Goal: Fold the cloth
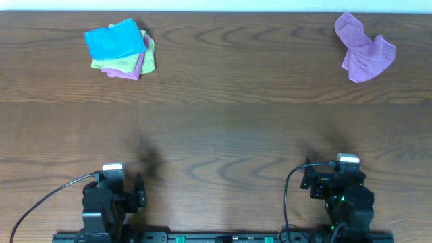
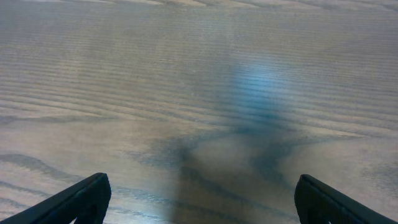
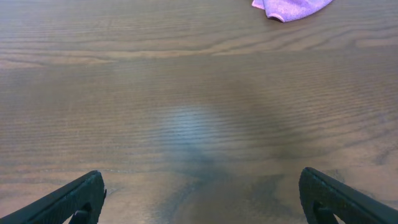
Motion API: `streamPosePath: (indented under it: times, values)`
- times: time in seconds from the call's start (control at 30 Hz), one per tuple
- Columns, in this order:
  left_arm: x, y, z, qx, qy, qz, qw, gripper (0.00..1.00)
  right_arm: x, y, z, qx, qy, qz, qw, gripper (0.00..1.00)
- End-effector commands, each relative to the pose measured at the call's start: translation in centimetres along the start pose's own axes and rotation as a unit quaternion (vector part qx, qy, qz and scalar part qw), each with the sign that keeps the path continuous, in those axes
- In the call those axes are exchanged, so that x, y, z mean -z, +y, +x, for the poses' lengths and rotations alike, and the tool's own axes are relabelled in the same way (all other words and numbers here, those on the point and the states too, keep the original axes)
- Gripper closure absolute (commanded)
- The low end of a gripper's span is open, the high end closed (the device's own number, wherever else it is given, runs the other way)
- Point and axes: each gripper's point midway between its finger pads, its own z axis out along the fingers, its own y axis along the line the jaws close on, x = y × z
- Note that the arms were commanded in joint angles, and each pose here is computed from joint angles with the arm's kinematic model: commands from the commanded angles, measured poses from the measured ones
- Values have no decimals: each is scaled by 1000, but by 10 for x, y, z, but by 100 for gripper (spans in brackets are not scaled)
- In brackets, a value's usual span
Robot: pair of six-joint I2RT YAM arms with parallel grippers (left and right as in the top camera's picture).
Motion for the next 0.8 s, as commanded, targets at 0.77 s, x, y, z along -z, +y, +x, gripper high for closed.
streamPosePath:
  times: [0.77]
  values:
    - [-1,3,16,-21,30,-10,999,4,-1,0,-1,-5,0,2,1000,1]
